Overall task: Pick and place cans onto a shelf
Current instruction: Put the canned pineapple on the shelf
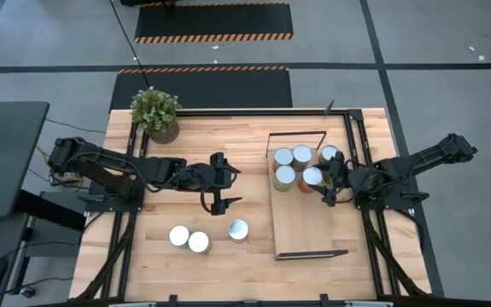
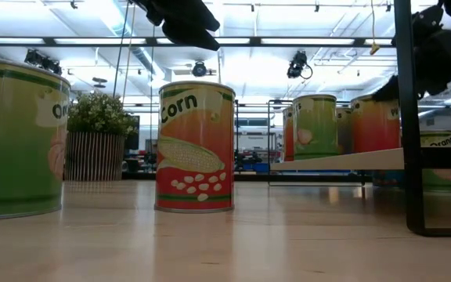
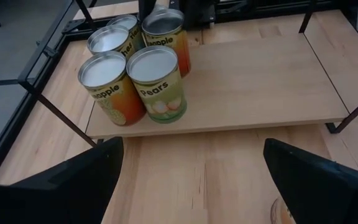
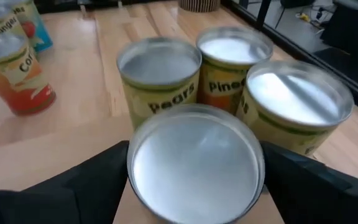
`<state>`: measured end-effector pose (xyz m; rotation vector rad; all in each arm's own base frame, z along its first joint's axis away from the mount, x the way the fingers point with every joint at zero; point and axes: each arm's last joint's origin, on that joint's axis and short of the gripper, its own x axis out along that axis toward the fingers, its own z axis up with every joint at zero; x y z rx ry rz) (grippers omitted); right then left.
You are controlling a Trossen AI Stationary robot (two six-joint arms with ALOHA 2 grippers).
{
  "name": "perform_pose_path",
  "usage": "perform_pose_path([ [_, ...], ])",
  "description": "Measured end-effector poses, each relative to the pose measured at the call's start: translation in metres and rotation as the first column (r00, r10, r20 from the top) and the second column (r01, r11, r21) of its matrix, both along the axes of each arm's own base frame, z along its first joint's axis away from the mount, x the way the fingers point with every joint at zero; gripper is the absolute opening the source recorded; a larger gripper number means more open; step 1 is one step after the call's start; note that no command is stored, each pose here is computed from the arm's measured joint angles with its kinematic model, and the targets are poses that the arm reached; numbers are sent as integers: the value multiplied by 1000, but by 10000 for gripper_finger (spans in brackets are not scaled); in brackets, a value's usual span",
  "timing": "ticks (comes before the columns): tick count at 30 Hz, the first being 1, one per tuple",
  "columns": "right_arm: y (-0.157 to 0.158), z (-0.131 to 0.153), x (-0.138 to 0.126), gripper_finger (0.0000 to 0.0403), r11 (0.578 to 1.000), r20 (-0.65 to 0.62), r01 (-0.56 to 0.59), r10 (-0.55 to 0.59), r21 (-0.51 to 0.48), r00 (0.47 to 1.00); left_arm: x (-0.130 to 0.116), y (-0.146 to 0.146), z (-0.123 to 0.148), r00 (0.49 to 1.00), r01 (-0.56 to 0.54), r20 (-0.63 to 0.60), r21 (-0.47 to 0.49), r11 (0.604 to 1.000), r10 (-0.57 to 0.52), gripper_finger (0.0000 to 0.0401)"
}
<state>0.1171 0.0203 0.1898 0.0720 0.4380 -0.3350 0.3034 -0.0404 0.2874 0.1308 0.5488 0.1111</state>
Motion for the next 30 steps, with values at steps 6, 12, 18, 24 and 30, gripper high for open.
perform_pose_path([
  [6,0,14,1,354,999,21,-20,21,-32,1000,0,0,0,1000,0,0,-1,1000,0,393],
  [12,2,25,6,354,999,29,-24,25,-35,999,3,-1,-3,1000,24,-1,-56,998,-24,393],
  [18,7,32,22,354,997,0,-38,38,-64,999,24,-2,-25,1000,-30,-7,-33,999,30,393],
  [24,12,36,35,354,994,-65,-60,54,-90,996,44,1,-47,997,-78,5,9,997,78,393],
  [30,25,51,44,354,989,-217,-98,72,-109,974,47,6,-51,998,-63,-7,-11,998,63,393],
])
